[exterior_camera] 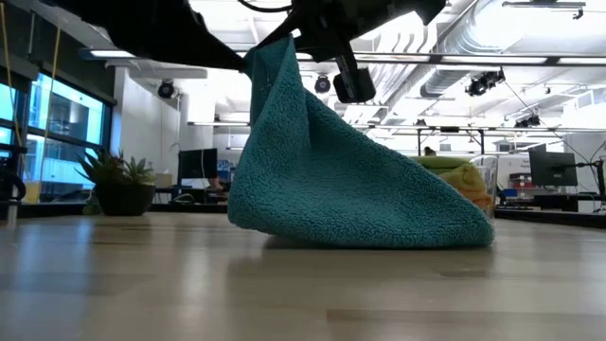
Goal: Fold microfiber towels
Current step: Fold the blue microfiber towel
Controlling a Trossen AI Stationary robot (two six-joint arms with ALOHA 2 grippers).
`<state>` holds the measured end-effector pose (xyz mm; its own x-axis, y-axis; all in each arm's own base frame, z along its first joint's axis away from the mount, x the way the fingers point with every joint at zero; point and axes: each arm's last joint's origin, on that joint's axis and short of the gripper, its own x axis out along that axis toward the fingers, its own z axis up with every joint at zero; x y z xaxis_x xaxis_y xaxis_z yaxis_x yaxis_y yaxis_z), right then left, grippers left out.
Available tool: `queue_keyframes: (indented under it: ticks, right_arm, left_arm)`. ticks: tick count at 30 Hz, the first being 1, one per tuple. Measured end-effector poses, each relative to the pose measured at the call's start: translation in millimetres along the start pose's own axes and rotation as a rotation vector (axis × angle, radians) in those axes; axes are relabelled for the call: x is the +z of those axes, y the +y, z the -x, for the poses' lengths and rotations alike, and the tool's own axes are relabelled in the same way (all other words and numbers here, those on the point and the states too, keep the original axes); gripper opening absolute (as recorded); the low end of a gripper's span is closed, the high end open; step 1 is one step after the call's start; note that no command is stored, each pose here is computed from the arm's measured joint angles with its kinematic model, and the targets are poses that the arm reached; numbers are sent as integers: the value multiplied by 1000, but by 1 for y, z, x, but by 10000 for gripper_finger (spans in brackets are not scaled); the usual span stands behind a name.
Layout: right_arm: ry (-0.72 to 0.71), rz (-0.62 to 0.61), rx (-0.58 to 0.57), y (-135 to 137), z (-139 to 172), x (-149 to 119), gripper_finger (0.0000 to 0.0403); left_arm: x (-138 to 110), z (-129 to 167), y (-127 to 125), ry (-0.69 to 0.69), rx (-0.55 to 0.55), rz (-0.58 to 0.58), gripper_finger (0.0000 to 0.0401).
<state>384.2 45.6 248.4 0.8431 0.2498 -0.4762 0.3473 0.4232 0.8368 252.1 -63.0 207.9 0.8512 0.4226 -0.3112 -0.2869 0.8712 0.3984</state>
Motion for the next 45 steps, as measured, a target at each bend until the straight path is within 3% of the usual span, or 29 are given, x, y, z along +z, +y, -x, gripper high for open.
queue_keyframes:
  ticks: [4,10,12,21,29,35,41,45]
  right_arm:
    - [-1,-8,1,0,0,0,0]
    - [-1,-10,3,0,0,0,0]
    - [-1,-10,3,0,0,0,0]
    - [-1,-10,3,0,0,0,0]
    - [-1,-10,3,0,0,0,0]
    - [-1,-20,4,0,0,0,0]
    - [-1,-25,4,0,0,0,0]
    - [-1,-26,4,0,0,0,0]
  left_arm:
    - [0,-5,-2,-16,0,8,236]
    - [0,-7,4,0,177,25,236]
    - [1,-8,6,-4,192,28,236]
    - [2,-7,3,-16,142,1,225]
    - [4,5,-10,-43,86,-32,152]
    - [4,1,-5,-34,104,-25,109]
    - [4,-1,-6,-49,-7,-66,104]
    - [3,-1,-7,-39,14,-105,118]
